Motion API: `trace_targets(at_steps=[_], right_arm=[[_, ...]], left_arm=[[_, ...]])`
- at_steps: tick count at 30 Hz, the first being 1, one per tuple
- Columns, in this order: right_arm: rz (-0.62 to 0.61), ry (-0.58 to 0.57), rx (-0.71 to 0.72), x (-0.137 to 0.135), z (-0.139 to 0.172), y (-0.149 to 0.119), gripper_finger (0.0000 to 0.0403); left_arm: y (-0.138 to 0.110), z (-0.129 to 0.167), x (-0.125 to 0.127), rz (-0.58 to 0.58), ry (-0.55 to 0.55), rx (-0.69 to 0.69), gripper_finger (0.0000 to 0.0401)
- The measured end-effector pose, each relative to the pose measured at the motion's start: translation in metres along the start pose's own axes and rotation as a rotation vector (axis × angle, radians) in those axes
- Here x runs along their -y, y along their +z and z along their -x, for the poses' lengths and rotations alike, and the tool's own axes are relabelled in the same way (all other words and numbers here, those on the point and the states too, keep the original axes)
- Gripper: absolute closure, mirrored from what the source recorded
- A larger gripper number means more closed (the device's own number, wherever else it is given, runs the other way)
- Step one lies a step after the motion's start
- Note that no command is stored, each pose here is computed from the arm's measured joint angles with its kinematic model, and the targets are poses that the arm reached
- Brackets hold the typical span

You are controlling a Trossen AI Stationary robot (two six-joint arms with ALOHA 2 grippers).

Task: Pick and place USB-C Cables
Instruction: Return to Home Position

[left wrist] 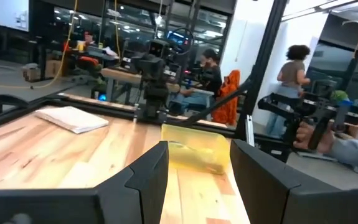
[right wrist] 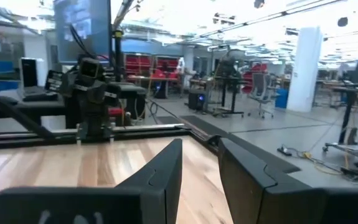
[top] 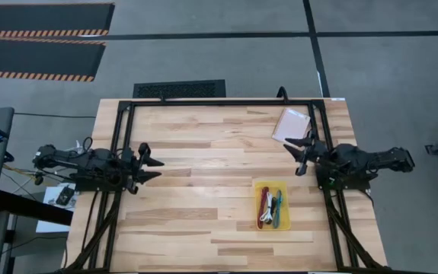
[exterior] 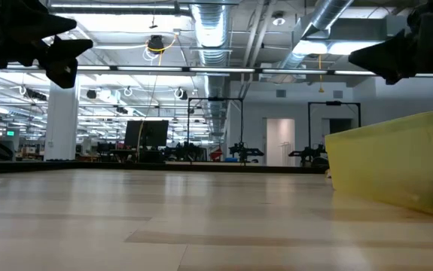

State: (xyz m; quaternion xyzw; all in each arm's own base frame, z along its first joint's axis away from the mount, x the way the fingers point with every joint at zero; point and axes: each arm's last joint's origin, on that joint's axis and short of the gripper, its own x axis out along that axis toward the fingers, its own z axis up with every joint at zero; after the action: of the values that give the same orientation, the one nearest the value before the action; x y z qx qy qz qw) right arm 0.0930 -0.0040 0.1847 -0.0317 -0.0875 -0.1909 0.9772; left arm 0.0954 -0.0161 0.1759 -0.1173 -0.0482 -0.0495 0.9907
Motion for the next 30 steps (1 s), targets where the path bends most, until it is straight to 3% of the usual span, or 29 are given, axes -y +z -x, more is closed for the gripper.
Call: trace_targets(at_steps=[16, 24, 30], right_arm=[[0.054, -0.003, -0.103, 0.0, 0.0, -0.011, 0.0276], [0.053, -0.003, -0.102, 0.0, 0.0, -0.011, 0.0276], [0.053, -0.003, -0.102, 0.0, 0.0, -0.011, 0.0276]], left_arm=[[-0.008, 0.0, 0.0, -0.057, -0.057, -0.091, 0.0239], [-0.007, 0.0, 0.0, 0.045, -0.03, -0.081, 0.0239], [-0.007, 0.0, 0.0, 0.048, -0.029, -0.081, 0.0239]])
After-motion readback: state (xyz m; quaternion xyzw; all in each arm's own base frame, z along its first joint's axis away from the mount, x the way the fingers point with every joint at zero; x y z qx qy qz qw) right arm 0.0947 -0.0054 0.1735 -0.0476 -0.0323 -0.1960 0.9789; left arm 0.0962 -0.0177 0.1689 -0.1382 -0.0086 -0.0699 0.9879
